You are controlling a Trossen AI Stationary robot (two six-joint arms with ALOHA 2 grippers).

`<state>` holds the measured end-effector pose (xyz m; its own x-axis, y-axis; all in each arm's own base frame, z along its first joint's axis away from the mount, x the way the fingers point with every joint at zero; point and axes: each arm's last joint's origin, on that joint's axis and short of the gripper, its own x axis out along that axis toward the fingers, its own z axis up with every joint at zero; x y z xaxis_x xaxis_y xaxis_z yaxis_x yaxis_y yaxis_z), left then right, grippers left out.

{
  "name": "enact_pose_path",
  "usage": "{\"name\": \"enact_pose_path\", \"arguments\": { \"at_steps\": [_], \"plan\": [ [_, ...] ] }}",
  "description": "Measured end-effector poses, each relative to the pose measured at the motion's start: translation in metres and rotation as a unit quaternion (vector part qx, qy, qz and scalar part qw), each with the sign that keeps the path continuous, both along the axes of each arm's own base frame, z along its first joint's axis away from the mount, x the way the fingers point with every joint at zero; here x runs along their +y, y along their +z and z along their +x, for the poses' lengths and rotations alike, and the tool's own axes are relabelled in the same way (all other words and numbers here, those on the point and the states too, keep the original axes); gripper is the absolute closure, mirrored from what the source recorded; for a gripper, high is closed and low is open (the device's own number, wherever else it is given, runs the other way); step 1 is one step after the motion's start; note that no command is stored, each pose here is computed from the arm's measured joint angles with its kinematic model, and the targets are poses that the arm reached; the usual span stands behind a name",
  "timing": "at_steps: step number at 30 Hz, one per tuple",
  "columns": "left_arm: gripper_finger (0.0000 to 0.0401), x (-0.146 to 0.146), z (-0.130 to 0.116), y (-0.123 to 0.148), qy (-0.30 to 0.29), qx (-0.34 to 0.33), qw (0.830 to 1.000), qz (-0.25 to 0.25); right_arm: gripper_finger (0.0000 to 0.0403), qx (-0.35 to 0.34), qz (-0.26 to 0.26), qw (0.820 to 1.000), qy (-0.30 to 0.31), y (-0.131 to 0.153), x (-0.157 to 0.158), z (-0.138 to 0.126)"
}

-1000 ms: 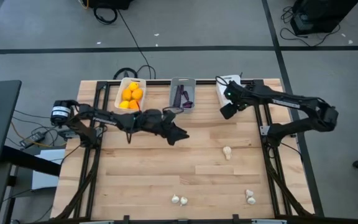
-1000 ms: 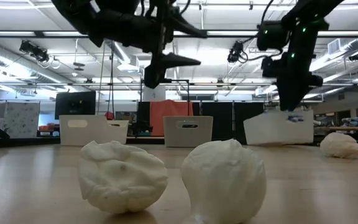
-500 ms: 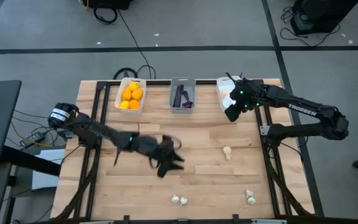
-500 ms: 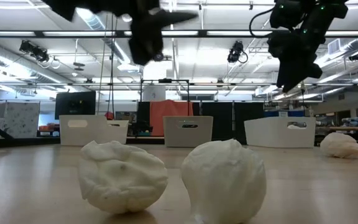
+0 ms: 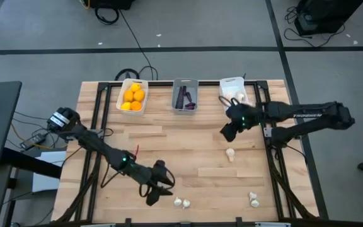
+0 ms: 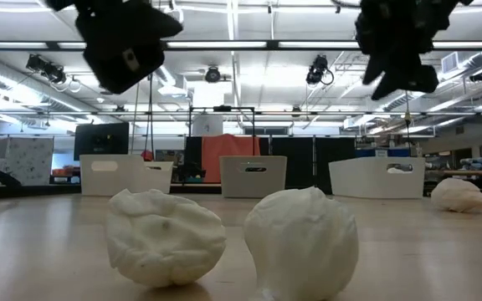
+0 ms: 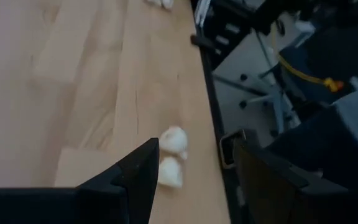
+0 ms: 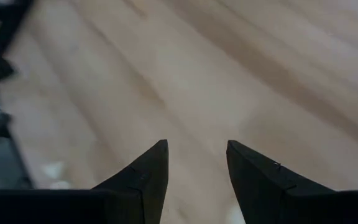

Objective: Sort produce into baskets
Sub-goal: Put the garlic into the right white bin

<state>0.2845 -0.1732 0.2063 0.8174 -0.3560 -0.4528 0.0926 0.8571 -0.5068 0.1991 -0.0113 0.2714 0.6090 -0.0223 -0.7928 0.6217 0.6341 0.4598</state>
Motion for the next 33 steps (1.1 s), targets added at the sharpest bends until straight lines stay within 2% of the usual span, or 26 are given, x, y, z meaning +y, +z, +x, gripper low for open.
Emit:
{"name": "enact_pose_path", "arguments": {
  "at_steps": [6,9,16,21,24,28,33],
  "plan": [
    [0.019,-0.019,0.003,-0.023,-0.036,-0.011,0.999,0.027,0.023,-0.107,-0.002,0.994,0.014,0.009,0.042,0.023],
    [0.019,-0.027,0.008,-0.039,-0.041,-0.019,0.999,0.025,0.0233,-0.125,0.005,0.992,0.016,0.007,0.058,0.03],
    [0.019,-0.042,0.026,-0.078,-0.043,0.012,0.997,0.065,0.0256,-0.079,0.036,0.996,0.001,-0.014,0.089,0.036],
    [0.019,-0.05,0.04,-0.091,-0.048,0.022,0.995,0.082,0.028,-0.054,0.043,0.998,-0.012,-0.028,0.11,0.036],
    [0.0195,-0.048,0.04,-0.095,-0.042,0.039,0.994,0.091,0.0293,-0.047,0.037,0.998,-0.011,-0.033,0.118,0.037],
    [0.0231,-0.045,0.038,-0.099,-0.019,0.071,0.992,0.102,0.0313,-0.039,0.031,0.999,-0.007,-0.038,0.123,0.037],
    [0.0317,-0.042,0.039,-0.099,-0.003,0.075,0.993,0.09,0.0339,-0.035,0.015,0.999,0.012,-0.04,0.122,0.038]
  ]
}}
